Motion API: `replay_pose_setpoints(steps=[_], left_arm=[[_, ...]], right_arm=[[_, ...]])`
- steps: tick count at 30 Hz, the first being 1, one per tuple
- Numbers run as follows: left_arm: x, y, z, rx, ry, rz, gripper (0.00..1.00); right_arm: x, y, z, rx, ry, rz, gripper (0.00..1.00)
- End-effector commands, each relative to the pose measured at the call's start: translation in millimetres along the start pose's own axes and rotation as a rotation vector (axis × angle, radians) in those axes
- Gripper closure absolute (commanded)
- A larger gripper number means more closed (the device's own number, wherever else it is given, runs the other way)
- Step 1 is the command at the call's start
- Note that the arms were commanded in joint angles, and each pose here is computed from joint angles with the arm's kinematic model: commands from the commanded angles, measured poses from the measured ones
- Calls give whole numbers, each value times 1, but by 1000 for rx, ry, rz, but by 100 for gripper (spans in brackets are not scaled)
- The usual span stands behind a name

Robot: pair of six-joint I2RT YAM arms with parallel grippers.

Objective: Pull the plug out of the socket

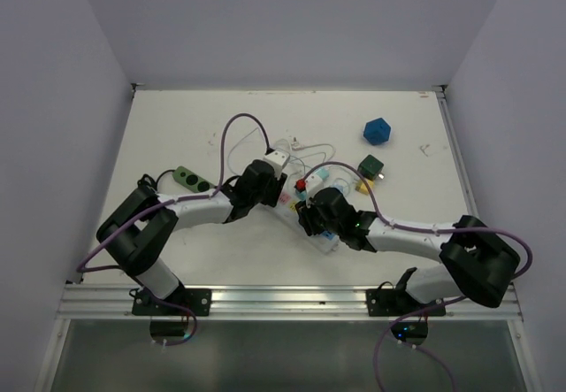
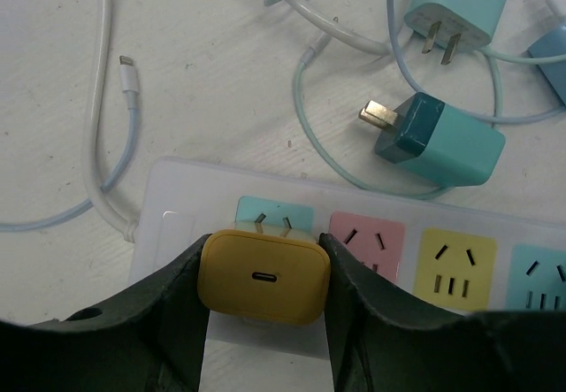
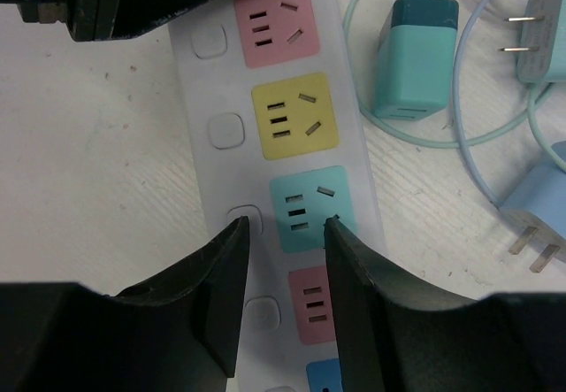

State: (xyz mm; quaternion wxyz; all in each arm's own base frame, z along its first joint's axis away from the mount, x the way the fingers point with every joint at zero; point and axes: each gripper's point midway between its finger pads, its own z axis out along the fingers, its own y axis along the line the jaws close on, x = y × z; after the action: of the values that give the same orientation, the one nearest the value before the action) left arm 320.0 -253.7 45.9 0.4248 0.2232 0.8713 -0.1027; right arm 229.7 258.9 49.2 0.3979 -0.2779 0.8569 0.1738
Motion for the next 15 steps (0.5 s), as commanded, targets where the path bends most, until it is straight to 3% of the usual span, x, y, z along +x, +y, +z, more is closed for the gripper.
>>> replay_pose_setpoints(steps=[1,15], left_arm=[[-20,2,0,-34,-41,33,75],[-48,6,-17,-59,-144,-20,92]], right_arm=[[-3,-11,3,79,9,-34,57],[35,5,6,39,158,-102,54]])
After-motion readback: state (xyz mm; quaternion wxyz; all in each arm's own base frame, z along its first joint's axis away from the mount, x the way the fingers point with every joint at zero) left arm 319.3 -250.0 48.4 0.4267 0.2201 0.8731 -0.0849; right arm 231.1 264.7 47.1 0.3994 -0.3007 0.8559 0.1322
